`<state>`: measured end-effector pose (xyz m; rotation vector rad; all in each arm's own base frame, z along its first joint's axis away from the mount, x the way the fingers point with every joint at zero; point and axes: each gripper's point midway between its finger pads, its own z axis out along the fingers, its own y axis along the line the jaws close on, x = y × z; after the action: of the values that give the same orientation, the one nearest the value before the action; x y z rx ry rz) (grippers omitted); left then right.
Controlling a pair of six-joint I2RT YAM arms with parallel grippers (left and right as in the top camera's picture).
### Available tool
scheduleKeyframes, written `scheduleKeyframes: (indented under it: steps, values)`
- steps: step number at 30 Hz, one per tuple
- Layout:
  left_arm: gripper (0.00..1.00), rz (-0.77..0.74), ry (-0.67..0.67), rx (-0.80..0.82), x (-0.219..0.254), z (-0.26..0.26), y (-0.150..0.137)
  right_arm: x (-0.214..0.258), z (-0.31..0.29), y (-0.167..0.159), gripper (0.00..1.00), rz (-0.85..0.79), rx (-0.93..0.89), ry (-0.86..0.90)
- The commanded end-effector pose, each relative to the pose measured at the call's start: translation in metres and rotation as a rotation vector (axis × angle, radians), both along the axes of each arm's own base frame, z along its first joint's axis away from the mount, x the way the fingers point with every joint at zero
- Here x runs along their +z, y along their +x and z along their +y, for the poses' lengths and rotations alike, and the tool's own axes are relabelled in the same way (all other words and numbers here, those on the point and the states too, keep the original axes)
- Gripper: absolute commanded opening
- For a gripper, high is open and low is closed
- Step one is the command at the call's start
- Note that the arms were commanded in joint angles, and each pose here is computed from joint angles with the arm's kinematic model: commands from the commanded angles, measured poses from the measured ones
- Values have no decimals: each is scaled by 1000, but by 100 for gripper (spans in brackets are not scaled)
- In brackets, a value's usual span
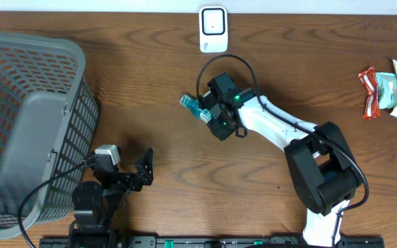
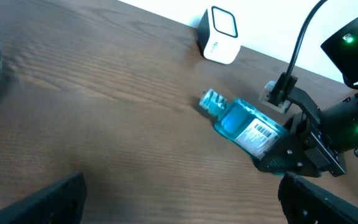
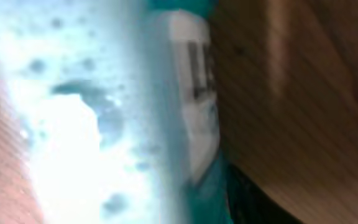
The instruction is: Scan the item barcode
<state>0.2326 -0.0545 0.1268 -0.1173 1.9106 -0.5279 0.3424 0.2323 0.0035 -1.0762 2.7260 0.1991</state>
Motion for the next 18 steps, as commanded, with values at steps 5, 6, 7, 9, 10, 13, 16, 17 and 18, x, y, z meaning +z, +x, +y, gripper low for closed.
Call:
scheduleKeyframes:
  steps: [5, 6, 7, 9, 10, 13, 16, 17, 18]
  values:
    - [98, -7, -5, -3, 3, 0, 0, 5, -2, -4, 11, 4, 6, 13]
    - [98, -7, -5, -3, 3, 0, 0, 5, -1, -6, 9, 15, 8, 22]
    - [98, -7, -5, -3, 3, 0, 0, 6, 2, -9, 7, 28, 12, 37]
    - [98, -7, -5, -3, 3, 0, 0, 7, 6, -12, 3, 44, 19, 62]
    - [98, -7, -5, -3, 3, 0, 0, 7, 6, -11, 1, 43, 19, 64]
    - [98, -7, -5, -3, 3, 0, 0, 17, 6, -11, 1, 44, 18, 64]
    - [98, -7, -5, -3, 3, 0, 0, 39, 11, -11, 1, 46, 25, 93]
    - [98, -7, -5, -3, 3, 0, 0, 49, 14, -12, 1, 48, 30, 112]
    - [98, -7, -5, -3, 3, 0, 0, 61, 18, -15, 1, 53, 37, 140]
